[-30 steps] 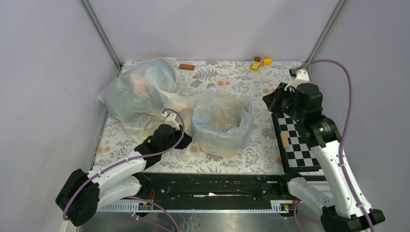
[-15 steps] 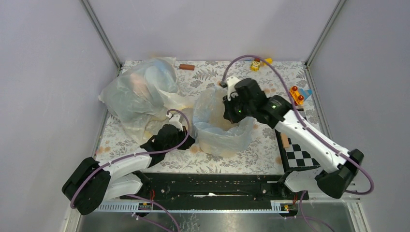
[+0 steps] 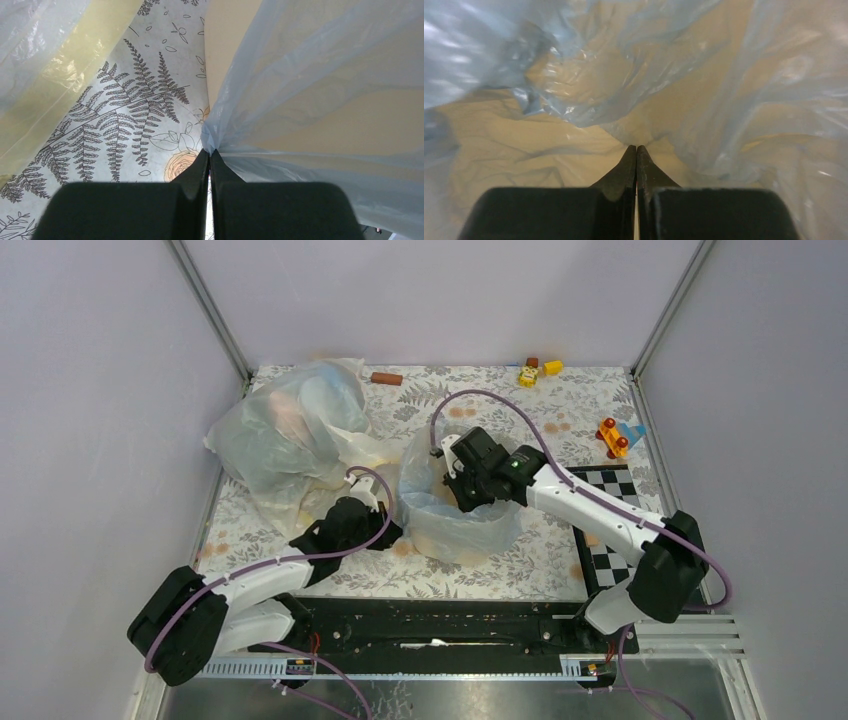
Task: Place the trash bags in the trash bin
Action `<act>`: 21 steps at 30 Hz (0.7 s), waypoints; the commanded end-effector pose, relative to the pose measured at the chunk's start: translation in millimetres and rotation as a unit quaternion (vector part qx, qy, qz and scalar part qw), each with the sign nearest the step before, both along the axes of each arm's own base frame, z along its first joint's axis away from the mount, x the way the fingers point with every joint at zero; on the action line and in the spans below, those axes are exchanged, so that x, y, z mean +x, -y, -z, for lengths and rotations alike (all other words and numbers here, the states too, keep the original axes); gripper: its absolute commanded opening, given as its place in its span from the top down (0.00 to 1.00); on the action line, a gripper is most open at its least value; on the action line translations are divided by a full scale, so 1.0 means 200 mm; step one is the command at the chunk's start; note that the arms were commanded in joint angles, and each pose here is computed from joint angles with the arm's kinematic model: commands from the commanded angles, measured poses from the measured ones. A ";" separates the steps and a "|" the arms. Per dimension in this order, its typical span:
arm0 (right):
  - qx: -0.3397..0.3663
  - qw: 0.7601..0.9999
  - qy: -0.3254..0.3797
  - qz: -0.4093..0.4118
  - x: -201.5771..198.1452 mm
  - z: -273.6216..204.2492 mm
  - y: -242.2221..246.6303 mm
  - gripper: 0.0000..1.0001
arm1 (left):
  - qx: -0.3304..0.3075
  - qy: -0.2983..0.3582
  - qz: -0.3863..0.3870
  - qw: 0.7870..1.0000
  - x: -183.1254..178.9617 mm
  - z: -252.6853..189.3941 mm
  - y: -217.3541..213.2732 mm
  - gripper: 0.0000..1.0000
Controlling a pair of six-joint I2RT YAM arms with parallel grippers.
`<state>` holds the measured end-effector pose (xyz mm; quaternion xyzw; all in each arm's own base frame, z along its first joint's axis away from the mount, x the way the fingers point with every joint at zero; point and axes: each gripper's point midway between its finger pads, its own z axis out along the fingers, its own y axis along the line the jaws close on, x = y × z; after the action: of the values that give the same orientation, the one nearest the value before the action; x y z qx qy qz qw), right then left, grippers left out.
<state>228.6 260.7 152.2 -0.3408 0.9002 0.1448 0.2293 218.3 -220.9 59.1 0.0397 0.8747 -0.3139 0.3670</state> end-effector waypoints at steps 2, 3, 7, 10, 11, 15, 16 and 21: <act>-0.006 1.000 0.001 -0.003 -0.02 0.11 0.00 1.00 | -0.004 0.027 0.009 1.000 0.04 -0.09 0.03 1.00; -0.007 1.000 -0.002 -0.002 -0.03 0.13 0.01 1.00 | -0.003 0.026 0.011 1.000 0.04 -0.09 0.03 1.00; -0.009 1.000 -0.016 -0.004 -0.05 0.19 0.00 1.00 | -0.003 0.018 0.017 1.000 0.03 -0.06 0.04 1.00; -0.020 0.999 -0.033 -0.004 -0.06 0.25 0.01 1.00 | -0.004 0.018 0.018 1.000 0.03 -0.06 0.05 1.00; -0.024 0.999 -0.039 -0.005 -0.06 0.27 0.01 1.00 | -0.005 0.020 0.018 1.000 0.03 -0.07 0.05 1.00; -0.047 0.997 -0.064 0.001 -0.07 0.32 0.01 1.00 | -0.007 0.030 0.015 0.999 0.05 -0.11 0.04 1.00; -0.054 0.996 -0.070 0.001 -0.08 0.33 0.02 1.00 | -0.006 0.033 0.015 0.999 0.05 -0.12 0.04 1.00; -0.070 0.993 -0.097 0.012 -0.10 0.36 0.03 1.00 | 0.001 0.043 0.014 0.999 0.07 -0.15 0.04 1.00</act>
<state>215.2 252.3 88.9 -0.3365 0.9226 0.1148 0.1498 218.8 -221.3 62.3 0.0537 0.8773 -0.3070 0.3650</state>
